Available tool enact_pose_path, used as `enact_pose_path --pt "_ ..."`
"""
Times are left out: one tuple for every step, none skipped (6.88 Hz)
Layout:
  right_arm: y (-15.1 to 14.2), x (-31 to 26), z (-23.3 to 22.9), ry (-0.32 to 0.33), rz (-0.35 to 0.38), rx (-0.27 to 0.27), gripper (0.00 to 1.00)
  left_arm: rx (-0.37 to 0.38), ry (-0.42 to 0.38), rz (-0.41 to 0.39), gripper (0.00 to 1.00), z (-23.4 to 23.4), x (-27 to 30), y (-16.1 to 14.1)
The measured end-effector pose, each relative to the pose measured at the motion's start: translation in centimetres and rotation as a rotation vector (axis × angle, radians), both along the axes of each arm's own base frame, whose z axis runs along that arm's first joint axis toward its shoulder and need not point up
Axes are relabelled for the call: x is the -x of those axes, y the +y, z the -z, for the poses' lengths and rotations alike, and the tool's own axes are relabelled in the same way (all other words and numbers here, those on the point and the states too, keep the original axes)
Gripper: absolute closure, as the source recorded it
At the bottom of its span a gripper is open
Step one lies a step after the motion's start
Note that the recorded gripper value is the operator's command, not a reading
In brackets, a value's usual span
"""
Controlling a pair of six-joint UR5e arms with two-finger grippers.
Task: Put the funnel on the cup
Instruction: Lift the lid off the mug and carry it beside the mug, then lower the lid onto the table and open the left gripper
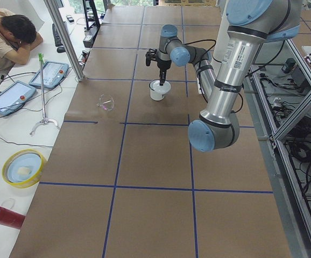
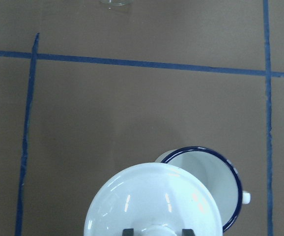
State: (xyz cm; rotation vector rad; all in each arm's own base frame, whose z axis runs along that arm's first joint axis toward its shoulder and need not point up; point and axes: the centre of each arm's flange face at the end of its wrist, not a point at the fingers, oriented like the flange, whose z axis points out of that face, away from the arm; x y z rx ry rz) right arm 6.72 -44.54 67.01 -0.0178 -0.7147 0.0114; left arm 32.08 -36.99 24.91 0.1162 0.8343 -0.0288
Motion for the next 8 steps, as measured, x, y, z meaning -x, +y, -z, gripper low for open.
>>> enact_pose_path --pt "0.0 0.0 0.0 0.000 0.000 0.000 0.00 -0.019 0.013 -0.012 1.00 -3.6 -0.5 -0.3" --pt "0.0 0.0 0.0 0.000 0.000 0.000 0.00 -0.028 0.026 -0.016 1.00 -7.2 -2.3 -1.6" --pt "0.0 0.0 0.0 0.000 0.000 0.000 0.00 -0.027 0.026 -0.022 1.00 -10.5 -4.2 -2.7" --pt "0.0 0.0 0.0 0.000 0.000 0.000 0.00 -0.024 0.022 -0.025 1.00 -12.5 -5.3 -3.4" --pt "0.0 0.0 0.0 0.000 0.000 0.000 0.00 -0.023 0.019 -0.028 1.00 -13.4 -6.0 -3.7" --pt "0.0 0.0 0.0 0.000 0.000 0.000 0.00 -0.023 0.017 -0.031 1.00 -13.9 -6.4 -3.9" --pt "0.0 0.0 0.0 0.000 0.000 0.000 0.00 -0.022 0.015 -0.033 1.00 -14.1 -6.6 -4.0" --pt "0.0 0.0 0.0 0.000 0.000 0.000 0.00 -0.021 0.014 -0.035 1.00 -14.1 -6.9 -4.0"
